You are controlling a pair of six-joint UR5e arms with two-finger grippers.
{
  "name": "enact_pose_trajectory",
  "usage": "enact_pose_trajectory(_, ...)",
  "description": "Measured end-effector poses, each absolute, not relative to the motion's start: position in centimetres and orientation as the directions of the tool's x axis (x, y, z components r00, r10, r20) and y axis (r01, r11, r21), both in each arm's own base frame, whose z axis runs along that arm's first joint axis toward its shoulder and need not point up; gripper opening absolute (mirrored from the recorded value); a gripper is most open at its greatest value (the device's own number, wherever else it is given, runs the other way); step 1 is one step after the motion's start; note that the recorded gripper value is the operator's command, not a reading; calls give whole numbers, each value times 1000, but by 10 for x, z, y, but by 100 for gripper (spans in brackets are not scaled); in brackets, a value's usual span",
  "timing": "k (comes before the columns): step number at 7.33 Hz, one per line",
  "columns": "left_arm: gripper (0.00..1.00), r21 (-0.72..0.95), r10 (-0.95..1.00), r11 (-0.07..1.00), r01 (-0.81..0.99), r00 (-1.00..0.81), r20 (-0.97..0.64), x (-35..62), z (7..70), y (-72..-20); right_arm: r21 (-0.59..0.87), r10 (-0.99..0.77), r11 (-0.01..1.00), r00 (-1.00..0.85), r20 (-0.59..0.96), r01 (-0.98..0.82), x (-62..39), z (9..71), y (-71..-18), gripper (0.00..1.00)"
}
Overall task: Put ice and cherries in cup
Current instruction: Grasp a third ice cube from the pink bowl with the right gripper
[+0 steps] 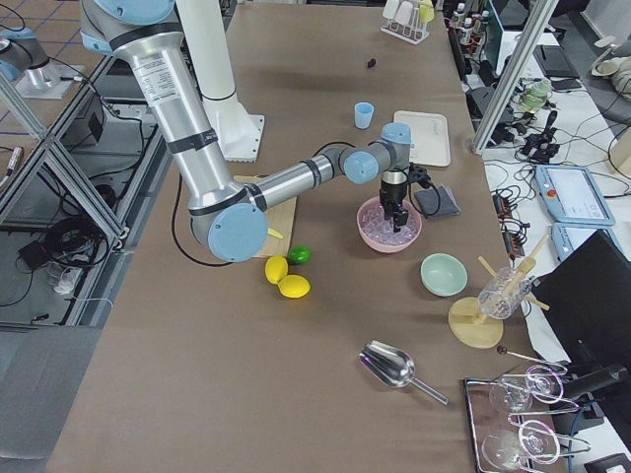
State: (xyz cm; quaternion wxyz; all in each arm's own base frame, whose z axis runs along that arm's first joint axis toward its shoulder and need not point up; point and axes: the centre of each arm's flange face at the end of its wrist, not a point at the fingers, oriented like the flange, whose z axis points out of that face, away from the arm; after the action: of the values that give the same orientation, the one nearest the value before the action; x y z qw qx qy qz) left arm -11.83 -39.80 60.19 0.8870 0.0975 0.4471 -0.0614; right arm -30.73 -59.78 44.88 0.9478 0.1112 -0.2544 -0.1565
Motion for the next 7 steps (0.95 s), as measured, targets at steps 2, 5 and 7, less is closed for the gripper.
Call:
enact_pose_trajectory(2,98,121,-20,973,196,593,-805,-118,600,-399,288,-350,928,821,451,237,-304,451,-593,54)
enact_pose_trajectory(5,98,124,-18,973,197,593,-805,-119,599,-399,282,-349,929,820,453,240,-304,455,-587,47)
enact_pose_trajectory(7,98,126,-16,972,197,594,-805,-119,598,-399,280,-356,927,818,452,249,-310,456,-584,42)
